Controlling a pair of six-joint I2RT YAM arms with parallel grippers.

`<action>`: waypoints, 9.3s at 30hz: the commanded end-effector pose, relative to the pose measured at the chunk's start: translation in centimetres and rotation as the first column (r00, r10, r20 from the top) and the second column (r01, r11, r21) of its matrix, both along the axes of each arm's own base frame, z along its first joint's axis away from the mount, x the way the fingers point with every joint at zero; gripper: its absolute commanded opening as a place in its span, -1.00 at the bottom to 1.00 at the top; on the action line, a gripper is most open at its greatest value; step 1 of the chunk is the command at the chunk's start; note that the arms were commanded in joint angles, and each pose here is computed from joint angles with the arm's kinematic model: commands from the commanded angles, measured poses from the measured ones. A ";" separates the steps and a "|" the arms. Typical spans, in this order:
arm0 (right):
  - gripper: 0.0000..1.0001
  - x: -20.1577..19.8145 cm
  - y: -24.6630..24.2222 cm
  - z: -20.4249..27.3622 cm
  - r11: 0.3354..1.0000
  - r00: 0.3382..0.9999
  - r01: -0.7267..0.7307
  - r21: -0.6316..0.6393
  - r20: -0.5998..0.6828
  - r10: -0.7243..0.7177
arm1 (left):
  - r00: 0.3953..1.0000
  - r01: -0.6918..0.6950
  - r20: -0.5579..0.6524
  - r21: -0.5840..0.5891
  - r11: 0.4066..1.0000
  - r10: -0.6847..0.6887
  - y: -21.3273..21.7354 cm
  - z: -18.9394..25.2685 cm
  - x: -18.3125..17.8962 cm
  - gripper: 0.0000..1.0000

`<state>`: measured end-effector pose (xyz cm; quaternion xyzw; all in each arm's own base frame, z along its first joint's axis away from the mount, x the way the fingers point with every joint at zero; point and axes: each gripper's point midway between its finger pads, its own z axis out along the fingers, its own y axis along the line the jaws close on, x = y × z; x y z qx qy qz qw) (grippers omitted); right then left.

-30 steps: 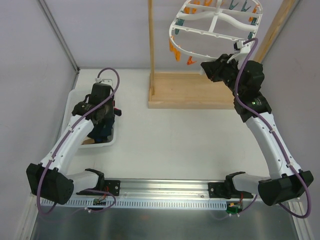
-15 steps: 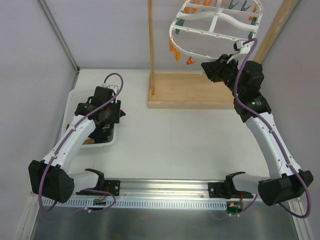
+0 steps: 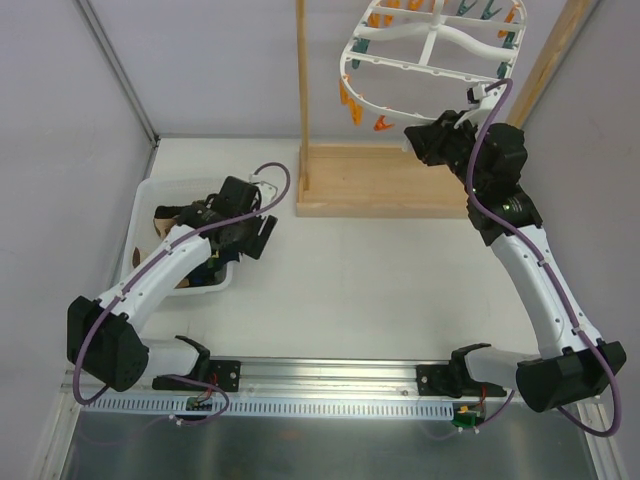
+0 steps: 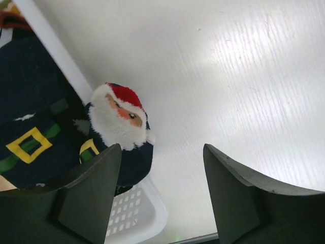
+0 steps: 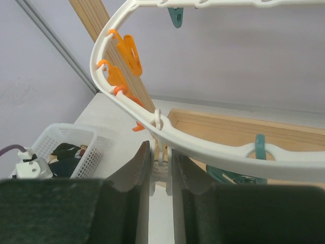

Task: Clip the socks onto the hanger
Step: Adjust the sock in the bin, then clamp the sock onto the hanger.

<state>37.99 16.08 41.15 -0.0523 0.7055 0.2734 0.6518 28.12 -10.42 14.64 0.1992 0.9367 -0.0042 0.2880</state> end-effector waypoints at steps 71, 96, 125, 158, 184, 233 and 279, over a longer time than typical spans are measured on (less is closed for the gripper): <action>-0.99 -1.6 -3.4 -0.1 0.991 1.000 0.020 0.129 0.003 -0.021 | 0.632 0.578 -0.207 0.768 0.276 -0.747 0.3 -6.0 5.7 -0.84; -0.98 -1.2 -3.6 -0.6 0.992 0.999 0.039 0.119 -0.031 -0.035 | 0.676 0.609 -0.121 0.648 0.457 -0.727 -1.1 -2.3 1.4 0.50; -0.99 -0.9 -2.8 -1.5 0.993 0.997 -0.001 0.115 -0.072 0.009 | 0.550 0.648 -0.398 0.758 0.074 -0.734 1.8 -7.1 4.2 0.51; -0.99 -1.4 -4.1 1.0 0.990 0.997 0.059 0.128 -0.064 -0.051 | 0.688 0.572 0.374 0.248 0.782 -0.622 -12.8 8.2 6.7 -1.00; -0.99 -2.0 -2.2 5.2 0.966 0.999 -0.033 0.256 -0.016 0.039 | 0.534 0.846 0.843 -0.532 0.040 -0.070 -24.6 30.9 -1.5 -1.00; -0.99 -3.6 -2.8 5.4 0.976 0.994 -0.043 0.212 0.111 0.020 | 0.730 0.655 0.684 -0.694 -0.297 0.011 -33.3 32.8 3.7 -1.00; -0.99 -3.6 -3.5 5.8 0.982 0.985 -0.013 0.191 0.169 -0.019 | 0.792 0.555 0.610 -0.700 -0.450 0.028 -33.3 34.3 3.6 -1.00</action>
